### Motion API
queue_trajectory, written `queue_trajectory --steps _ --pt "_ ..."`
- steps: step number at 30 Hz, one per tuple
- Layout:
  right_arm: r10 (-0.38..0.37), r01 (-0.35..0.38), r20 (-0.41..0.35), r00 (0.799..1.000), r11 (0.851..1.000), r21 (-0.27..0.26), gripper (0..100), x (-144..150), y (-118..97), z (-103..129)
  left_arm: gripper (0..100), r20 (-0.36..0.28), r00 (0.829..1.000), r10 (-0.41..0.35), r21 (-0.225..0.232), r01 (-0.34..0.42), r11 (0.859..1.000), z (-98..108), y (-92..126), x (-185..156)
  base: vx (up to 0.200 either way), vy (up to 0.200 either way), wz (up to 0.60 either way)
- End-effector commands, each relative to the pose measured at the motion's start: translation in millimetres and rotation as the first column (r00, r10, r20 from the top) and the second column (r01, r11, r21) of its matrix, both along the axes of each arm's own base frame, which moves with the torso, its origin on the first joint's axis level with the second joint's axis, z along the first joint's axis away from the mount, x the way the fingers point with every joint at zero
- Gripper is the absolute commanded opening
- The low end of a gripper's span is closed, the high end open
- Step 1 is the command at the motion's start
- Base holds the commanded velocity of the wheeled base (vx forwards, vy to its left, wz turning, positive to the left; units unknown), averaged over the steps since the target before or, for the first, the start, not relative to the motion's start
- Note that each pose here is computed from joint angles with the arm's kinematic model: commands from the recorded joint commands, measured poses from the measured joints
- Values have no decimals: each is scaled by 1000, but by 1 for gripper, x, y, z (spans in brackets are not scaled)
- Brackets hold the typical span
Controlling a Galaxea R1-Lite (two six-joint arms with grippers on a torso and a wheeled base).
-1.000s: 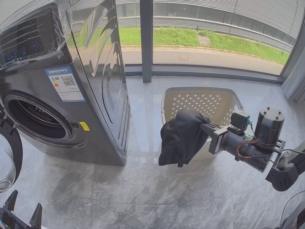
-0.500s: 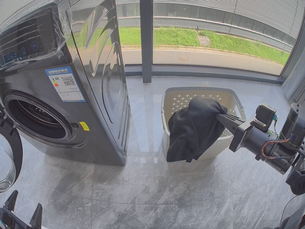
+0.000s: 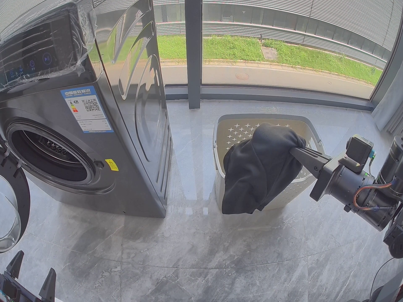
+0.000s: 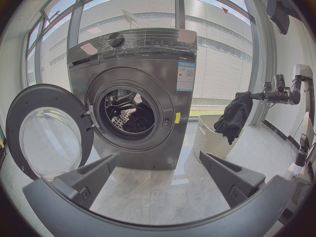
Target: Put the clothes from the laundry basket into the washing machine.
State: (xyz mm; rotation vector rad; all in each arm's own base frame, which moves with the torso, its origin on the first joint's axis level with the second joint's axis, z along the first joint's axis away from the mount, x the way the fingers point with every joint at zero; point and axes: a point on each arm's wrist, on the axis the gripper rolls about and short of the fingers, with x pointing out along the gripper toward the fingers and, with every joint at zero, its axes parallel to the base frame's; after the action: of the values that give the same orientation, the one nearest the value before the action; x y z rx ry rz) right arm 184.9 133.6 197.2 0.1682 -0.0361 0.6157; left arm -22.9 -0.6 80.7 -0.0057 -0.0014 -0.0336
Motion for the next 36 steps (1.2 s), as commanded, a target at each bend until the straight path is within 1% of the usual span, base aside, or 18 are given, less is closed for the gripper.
queue_trajectory --steps 1,9,13,18,36 --pt "6 -6 2 1000 1000 1 0 -2 0 0 100 -5 1000 1 0 -1 1000 -5 0 0 -200 0 0" --pt "9 -9 -19 1000 1000 -14 0 -2 0 -6 100 -5 1000 1 -2 -1 1000 -5 0 0 -200 0 0" --pt "8 -9 -24 1000 1000 -18 0 -1 1 -8 100 -5 1000 6 -11 -6 1000 -5 0 0 0 0 0" --pt "6 -6 -9 1000 1000 -7 0 -2 0 -3 100 -5 1000 8 -14 -8 1000 -5 0 0 0 0 0" --pt "3 -3 -17 1000 1000 -9 0 1 2 -5 100 -5 1000 9 -19 -9 1000 -5 0 0 0 200 0"
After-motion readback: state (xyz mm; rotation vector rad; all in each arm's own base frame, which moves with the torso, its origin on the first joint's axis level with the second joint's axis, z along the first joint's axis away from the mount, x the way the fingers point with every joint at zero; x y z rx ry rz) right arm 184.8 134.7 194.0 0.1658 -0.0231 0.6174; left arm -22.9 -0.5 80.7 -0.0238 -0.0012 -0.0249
